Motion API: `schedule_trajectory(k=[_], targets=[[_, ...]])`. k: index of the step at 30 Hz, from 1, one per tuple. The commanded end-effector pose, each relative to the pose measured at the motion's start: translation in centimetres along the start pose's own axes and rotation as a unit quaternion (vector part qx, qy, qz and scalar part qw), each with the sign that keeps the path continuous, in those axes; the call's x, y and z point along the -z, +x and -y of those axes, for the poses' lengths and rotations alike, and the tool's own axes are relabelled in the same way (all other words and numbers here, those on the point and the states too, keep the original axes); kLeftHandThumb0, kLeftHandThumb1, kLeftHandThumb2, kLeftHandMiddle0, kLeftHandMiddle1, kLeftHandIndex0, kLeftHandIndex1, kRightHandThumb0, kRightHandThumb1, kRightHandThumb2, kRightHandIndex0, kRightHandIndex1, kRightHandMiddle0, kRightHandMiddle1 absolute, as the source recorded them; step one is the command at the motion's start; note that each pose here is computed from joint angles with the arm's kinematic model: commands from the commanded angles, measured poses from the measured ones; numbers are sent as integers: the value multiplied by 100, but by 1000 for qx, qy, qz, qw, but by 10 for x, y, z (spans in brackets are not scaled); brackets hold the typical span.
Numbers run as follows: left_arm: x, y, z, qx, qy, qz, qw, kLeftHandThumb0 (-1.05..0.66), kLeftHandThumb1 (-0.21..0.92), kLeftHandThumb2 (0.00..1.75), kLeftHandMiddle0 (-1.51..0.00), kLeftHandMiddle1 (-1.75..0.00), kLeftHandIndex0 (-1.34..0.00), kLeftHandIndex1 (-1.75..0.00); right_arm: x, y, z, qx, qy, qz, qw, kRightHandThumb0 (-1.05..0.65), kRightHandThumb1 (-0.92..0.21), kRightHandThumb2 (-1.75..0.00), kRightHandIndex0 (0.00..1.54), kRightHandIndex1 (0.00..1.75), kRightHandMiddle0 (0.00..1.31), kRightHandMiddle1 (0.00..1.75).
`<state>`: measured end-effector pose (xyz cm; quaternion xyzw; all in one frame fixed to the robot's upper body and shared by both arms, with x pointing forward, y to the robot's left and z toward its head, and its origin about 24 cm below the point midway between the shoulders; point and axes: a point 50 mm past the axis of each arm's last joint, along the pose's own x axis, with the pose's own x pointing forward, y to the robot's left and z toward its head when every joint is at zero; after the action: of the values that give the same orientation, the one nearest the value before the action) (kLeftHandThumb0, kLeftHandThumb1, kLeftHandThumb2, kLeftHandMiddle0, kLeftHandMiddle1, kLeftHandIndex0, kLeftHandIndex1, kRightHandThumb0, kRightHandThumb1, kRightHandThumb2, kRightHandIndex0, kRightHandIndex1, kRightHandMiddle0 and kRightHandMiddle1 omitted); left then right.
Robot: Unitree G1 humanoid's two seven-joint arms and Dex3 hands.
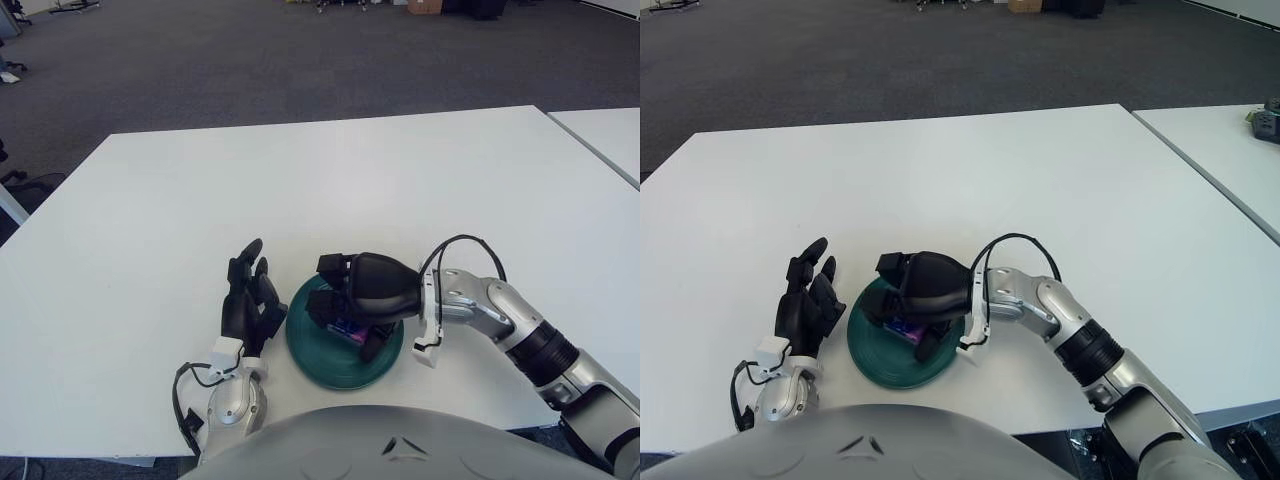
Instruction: Put the gum into the plate.
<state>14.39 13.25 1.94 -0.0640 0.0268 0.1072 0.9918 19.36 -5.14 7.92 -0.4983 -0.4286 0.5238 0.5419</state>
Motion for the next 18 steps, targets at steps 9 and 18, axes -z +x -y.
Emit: schedule_trajectory(k=[9,18], targets=[[-1,-1,2,-8,-14,-4,1000,-81,92,98,-31,-1,0,-75,0,3,-3,24,3,-4,1000,-39,-68,-85,63,175,35,175],[0,-1,3,-12,-26,-21,999,-79,92,99,-32,0,0,-74,0,1,-4,19,6,-2,1000,-36,-89,-55,42,137,21,175]])
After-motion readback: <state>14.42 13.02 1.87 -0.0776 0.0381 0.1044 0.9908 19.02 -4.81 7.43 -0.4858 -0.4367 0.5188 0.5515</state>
